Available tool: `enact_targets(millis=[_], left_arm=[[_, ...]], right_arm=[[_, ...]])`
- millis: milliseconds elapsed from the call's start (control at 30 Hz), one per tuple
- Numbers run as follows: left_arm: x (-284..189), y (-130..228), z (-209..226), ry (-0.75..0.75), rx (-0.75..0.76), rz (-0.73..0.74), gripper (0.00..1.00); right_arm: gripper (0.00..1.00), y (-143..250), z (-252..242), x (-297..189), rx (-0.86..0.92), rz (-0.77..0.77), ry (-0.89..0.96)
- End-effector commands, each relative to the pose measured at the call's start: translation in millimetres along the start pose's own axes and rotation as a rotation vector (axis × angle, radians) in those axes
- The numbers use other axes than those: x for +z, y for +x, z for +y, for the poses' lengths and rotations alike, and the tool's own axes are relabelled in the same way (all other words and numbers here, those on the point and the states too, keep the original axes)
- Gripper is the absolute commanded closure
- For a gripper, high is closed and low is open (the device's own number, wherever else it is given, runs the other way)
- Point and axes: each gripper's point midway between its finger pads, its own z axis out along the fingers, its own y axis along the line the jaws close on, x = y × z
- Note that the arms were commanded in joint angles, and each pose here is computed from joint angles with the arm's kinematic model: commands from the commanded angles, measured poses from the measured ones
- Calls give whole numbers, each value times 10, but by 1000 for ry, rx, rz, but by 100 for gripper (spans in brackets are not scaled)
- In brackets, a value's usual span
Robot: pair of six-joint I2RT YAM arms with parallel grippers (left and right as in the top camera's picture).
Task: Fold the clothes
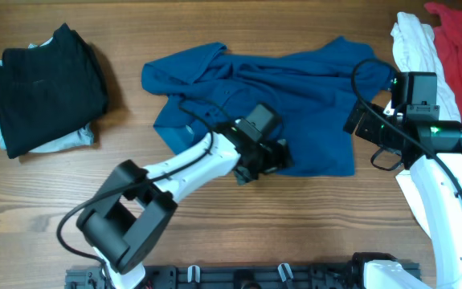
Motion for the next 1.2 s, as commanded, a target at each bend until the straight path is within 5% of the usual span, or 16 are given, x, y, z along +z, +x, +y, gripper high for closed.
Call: enact_targets(millis=[0,67,200,533,600,700,1000,1167], left_arm=[[127,-107,50,-64,-90,-118,9],[146,-173,48,-69,-88,-160,14],[190,-202,36,-63,-90,-169,47],[351,-188,172,-104,-149,-148,44],[352,-196,156,-98,-147,-150,54],[348,-178,195,-114,-152,-144,96],[-13,-280,1113,-423,-293,-116,96],[-287,-565,1527,-472,-408,-115,96]], right_arm=[[0,-6,10,-19,18,2,-10],[0,1,7,-20,16,4,-9],[0,7,5,-19,16,6,-8],[0,10,4,-19,16,8,-8],[0,10,4,-19,17,8,-8],[0,11,4,-19,18,8,-8],[0,19,0,-19,17,12,-6],[0,32,-5,-19,17,17,-4]])
